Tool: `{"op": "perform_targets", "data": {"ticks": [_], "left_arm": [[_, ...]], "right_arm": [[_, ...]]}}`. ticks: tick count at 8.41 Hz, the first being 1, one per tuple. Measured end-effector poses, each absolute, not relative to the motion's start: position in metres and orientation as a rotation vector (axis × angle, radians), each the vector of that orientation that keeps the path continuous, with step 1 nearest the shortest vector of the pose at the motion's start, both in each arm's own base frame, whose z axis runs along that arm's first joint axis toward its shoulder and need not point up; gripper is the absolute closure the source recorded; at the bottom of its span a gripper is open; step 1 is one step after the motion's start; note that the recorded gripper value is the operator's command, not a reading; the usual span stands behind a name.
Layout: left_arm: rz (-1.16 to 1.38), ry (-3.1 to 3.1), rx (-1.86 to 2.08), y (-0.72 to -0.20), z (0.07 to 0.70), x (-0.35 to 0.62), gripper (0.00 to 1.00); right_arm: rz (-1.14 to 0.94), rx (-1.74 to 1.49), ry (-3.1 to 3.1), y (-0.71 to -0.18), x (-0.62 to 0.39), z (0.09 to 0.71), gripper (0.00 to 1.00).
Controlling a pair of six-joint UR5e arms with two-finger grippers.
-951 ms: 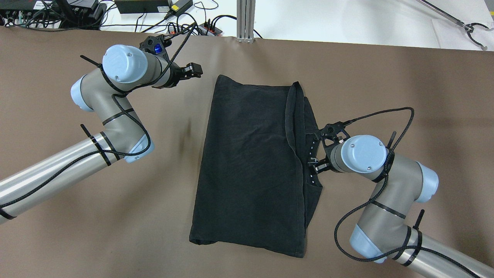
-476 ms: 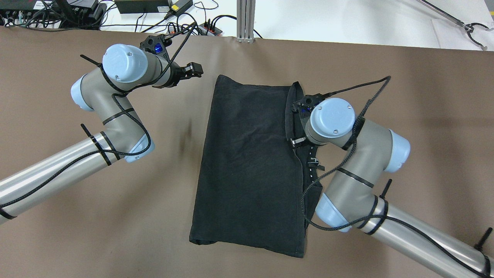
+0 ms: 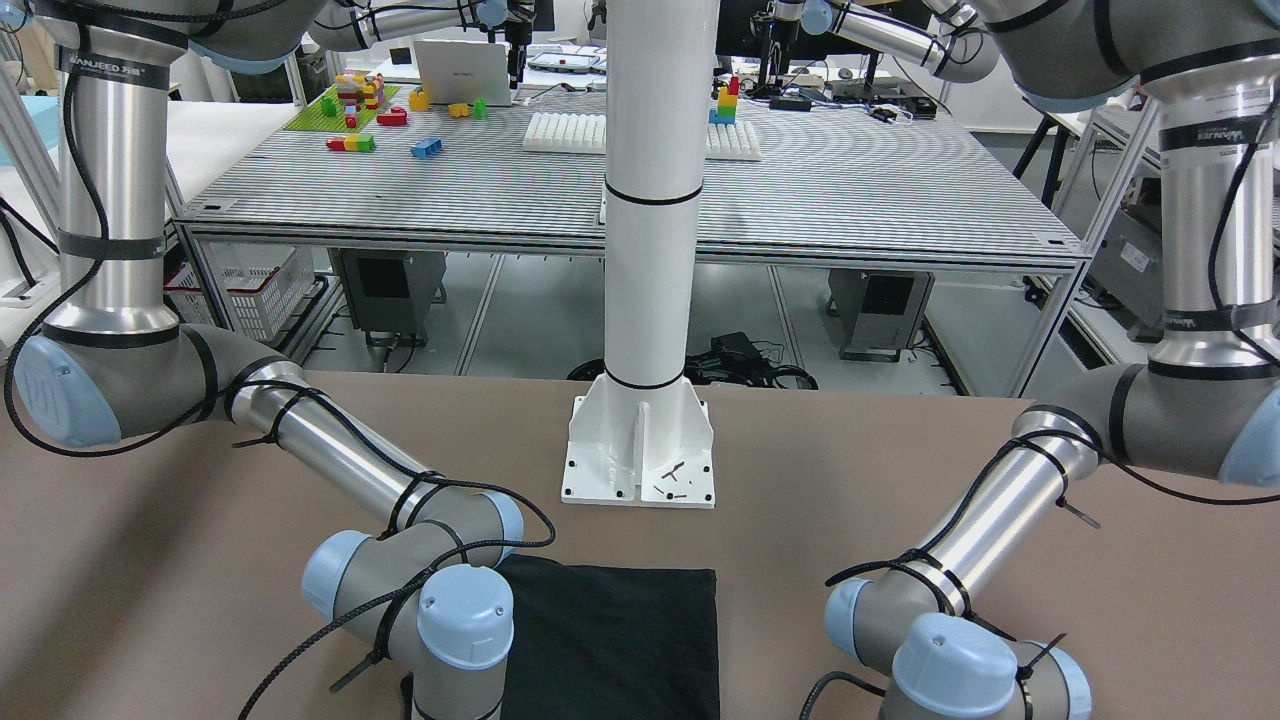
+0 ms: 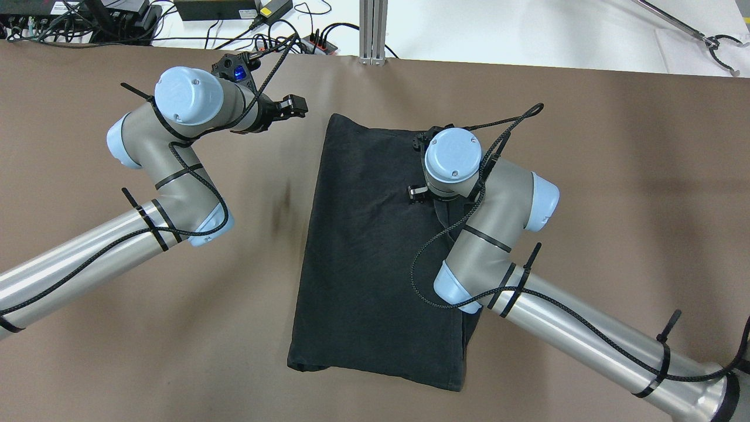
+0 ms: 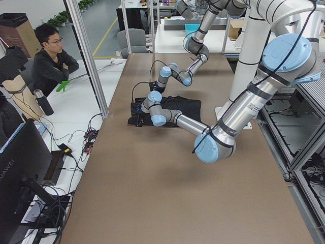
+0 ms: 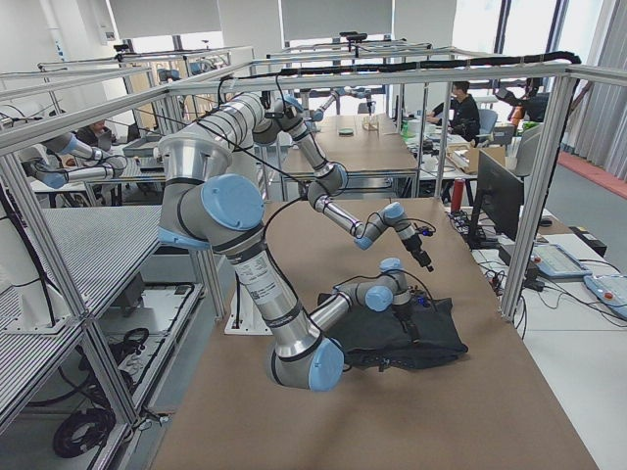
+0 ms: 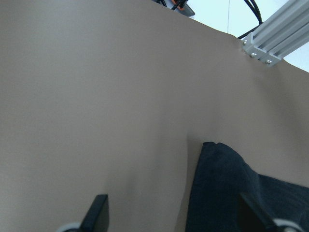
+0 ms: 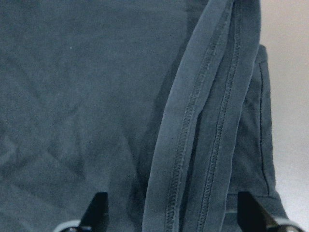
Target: Fold clothes
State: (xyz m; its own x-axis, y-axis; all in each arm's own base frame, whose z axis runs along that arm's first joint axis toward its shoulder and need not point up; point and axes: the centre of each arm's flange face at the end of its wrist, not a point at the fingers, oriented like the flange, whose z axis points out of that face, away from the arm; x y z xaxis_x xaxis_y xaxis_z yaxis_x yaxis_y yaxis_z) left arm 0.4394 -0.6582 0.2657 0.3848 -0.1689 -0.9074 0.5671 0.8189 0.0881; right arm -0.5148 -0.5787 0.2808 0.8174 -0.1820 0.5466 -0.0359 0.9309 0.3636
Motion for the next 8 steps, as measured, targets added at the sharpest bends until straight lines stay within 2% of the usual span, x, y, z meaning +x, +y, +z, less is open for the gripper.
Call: {"op": "perform_targets", "data": {"ticks": [4,8], "left_arm": [[-0.487,1.08,0.421,-0.658,0.267,0.439,0.07],[-0.49,1.077,0.424,-0.658,0.268,0.439,0.07]], "right_arm": [[-0.072,0.385,-0.586,-0.584,-0.511,0.315,0.06],[-0.158,0.428,-0.542,-0.6,-0.47,0.353,0.05]]}}
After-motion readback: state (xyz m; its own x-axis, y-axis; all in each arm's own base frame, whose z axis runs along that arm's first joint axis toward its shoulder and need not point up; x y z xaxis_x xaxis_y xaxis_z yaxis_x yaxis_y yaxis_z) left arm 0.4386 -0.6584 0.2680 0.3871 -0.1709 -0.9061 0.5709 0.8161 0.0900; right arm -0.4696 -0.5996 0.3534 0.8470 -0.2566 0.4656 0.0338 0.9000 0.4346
